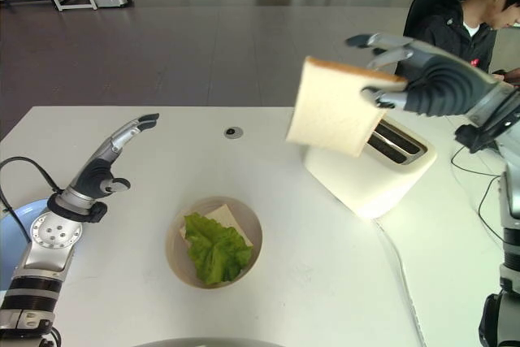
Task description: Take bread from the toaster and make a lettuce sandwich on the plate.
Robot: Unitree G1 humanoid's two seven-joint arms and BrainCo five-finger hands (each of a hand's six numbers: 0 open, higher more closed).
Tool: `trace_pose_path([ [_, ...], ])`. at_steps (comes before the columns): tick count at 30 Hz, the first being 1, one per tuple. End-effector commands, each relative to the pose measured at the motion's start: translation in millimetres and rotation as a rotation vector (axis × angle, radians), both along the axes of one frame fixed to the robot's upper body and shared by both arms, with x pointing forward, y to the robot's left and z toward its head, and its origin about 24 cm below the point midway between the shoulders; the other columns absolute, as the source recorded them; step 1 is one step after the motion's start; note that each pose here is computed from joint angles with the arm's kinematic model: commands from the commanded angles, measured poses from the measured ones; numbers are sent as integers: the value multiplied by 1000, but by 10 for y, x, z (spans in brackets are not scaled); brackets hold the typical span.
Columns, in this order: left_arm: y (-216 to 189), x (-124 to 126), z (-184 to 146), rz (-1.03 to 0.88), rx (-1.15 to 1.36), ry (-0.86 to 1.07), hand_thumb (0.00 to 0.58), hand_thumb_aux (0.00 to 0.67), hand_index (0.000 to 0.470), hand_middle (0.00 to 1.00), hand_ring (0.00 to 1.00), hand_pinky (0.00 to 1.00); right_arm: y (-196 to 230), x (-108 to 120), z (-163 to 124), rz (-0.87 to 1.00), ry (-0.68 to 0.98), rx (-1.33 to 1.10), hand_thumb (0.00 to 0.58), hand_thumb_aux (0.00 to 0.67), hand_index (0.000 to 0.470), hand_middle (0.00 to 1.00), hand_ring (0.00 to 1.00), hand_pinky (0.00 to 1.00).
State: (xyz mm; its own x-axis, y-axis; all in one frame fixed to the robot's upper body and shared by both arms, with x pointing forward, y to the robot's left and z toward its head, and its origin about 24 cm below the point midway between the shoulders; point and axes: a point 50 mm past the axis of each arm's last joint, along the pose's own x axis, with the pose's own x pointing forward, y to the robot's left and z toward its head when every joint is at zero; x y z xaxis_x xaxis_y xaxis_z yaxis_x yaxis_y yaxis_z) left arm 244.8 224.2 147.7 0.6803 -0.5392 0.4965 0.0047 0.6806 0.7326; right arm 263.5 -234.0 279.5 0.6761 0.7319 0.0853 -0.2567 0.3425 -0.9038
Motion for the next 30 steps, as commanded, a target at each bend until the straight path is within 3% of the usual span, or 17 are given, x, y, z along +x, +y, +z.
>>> trace_pose_path([
  [1, 18, -302, 216, -26, 168, -91, 0, 0, 0, 0, 0, 0, 549, 131, -248, 270, 226, -33, 580, 670, 470, 0, 0, 0],
  [8, -297, -833, 470, -177, 359, -202, 0, 0, 0, 0, 0, 0, 1282, 409, -916, 476, 534, -146, 580, 670, 470, 0, 0, 0],
  [14, -544, -891, 234, -317, 449, -56, 0, 0, 0, 0, 0, 0, 1417, 460, -1488, 469, 675, -278, 580, 670, 470, 0, 0, 0],
  [23, -525, -810, -235, -285, 651, 182, 0, 0, 0, 0, 0, 0, 1580, 448, -1623, 531, 717, -278, 580, 670, 470, 0, 0, 0],
  [30, -506, -799, -314, -271, 676, 215, 0, 0, 0, 0, 0, 0, 1595, 487, -1626, 511, 716, -270, 580, 670, 470, 0, 0, 0],
])
